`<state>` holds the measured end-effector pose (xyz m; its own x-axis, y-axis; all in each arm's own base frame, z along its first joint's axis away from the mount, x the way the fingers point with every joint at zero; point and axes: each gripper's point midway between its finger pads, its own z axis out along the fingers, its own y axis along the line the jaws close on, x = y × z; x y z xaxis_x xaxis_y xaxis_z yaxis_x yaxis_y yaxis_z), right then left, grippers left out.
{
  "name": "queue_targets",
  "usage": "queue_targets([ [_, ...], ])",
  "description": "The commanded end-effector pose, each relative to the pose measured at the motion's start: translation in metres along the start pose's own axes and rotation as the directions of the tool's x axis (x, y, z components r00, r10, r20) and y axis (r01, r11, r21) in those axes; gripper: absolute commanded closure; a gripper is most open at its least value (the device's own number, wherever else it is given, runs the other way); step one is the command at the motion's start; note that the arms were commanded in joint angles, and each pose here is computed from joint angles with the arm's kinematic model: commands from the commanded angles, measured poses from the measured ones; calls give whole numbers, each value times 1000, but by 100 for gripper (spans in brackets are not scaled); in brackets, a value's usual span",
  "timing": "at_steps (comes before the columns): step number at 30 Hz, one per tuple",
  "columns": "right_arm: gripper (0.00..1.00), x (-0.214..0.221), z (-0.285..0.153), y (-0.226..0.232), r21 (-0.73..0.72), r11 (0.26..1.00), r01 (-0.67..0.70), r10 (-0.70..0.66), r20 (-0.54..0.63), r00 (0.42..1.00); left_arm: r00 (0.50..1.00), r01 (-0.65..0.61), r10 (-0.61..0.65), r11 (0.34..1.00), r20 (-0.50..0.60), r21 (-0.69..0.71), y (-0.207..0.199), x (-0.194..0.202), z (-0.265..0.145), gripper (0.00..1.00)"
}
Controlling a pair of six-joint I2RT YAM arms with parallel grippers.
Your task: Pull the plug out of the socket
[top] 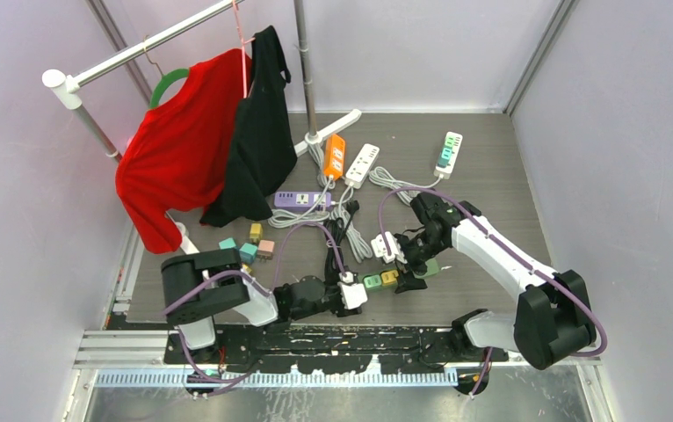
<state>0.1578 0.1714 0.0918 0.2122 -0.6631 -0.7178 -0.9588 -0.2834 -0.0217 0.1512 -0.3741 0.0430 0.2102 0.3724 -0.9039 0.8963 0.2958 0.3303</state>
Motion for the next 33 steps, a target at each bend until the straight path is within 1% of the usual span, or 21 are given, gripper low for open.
queue_targets([
  [1,14,-4,1,-2,1,999,36,-36,21,999,997,49,-49,999,65,1,-2,-4,5,36],
  [6,15,-3,2,-1,-6,999,35,-35,18,999,994,85,-84,996,66,-12,3,3,7,35],
  [8,16,-3,2,-1,-7,999,37,-37,19,999,992,106,-105,994,71,-7,4,4,6,36],
  [13,21,-5,3,0,-16,999,40,-40,26,999,982,167,-171,985,78,49,1,8,5,50],
  [16,24,-5,3,1,-19,999,44,-43,28,999,981,176,-181,982,75,71,-2,9,7,55],
  [18,27,-5,4,1,-21,999,45,-45,29,999,981,177,-183,981,69,84,-5,11,7,61],
  [19,30,-5,5,0,-17,999,48,-48,29,998,981,177,-183,981,68,85,-5,11,8,65],
  [20,34,-4,7,-1,-16,999,45,-44,26,999,981,177,-183,980,65,87,-6,11,8,71],
  [23,40,0,12,-2,-20,999,46,-46,2,999,980,182,-187,980,63,81,-4,13,7,91],
  [25,45,2,16,-1,-28,999,46,-47,-14,999,980,186,-191,979,60,79,-4,14,7,99],
  [26,47,4,17,-1,-30,998,47,-48,-21,999,980,187,-192,979,60,78,-4,14,7,100],
  [29,55,4,20,-3,-32,999,44,-45,-32,998,980,186,-191,979,56,80,-5,15,8,100],
  [33,78,2,16,-14,10,1000,12,-12,-51,999,980,186,-190,979,52,80,-5,17,8,100],
])
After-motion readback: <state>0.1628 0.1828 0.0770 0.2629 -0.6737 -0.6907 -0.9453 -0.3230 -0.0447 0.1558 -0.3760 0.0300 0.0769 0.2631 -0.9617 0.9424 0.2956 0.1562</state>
